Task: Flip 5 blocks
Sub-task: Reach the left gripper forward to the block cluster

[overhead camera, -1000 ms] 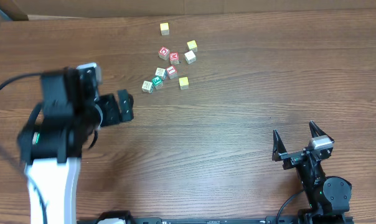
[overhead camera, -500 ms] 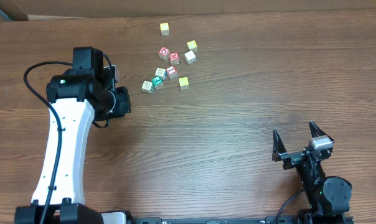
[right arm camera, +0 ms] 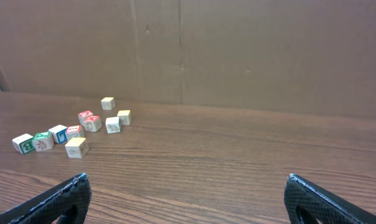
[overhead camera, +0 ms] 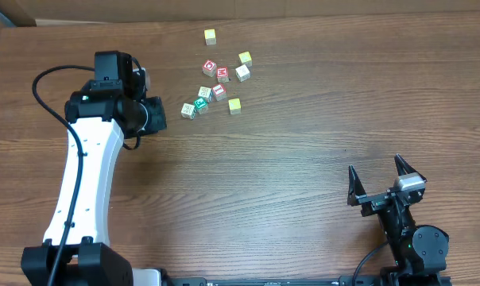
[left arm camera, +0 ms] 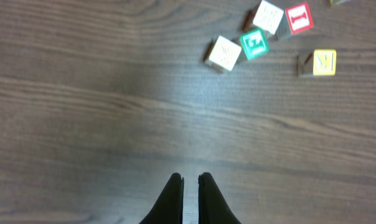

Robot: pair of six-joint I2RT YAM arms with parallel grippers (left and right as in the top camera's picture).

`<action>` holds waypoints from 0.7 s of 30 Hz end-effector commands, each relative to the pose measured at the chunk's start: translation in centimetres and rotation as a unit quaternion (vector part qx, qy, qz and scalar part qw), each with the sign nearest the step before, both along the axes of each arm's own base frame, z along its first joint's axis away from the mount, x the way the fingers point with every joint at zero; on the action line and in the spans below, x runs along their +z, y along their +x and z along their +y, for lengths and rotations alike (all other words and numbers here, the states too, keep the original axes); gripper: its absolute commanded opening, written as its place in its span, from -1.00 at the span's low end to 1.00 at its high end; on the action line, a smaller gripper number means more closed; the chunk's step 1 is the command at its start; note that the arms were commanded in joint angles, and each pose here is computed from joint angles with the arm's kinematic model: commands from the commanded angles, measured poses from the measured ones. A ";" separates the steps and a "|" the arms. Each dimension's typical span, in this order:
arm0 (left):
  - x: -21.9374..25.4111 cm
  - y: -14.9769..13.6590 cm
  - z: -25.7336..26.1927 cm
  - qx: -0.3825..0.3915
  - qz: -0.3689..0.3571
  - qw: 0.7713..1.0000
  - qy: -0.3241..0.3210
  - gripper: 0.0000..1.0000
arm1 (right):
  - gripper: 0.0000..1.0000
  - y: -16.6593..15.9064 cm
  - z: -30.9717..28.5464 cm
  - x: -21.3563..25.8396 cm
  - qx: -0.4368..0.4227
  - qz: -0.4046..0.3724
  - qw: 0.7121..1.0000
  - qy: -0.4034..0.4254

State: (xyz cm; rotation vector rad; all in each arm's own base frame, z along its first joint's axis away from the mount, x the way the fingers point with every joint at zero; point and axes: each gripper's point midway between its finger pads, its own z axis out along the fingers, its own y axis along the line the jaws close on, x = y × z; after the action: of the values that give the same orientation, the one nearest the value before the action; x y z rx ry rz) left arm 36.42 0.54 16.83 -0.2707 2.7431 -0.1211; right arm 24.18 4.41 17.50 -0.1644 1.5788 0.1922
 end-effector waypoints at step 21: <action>-9.8 7.4 -2.4 -0.197 -0.003 0.980 0.023 0.44 | 1.00 0.0 0.0 -0.3 -0.001 0.000 1.000 -0.002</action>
State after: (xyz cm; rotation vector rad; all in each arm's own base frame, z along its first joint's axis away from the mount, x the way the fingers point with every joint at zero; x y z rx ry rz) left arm 43.28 -0.26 8.24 0.0451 2.7598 -0.1239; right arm 24.18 4.41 17.49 -0.1641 1.5793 0.1925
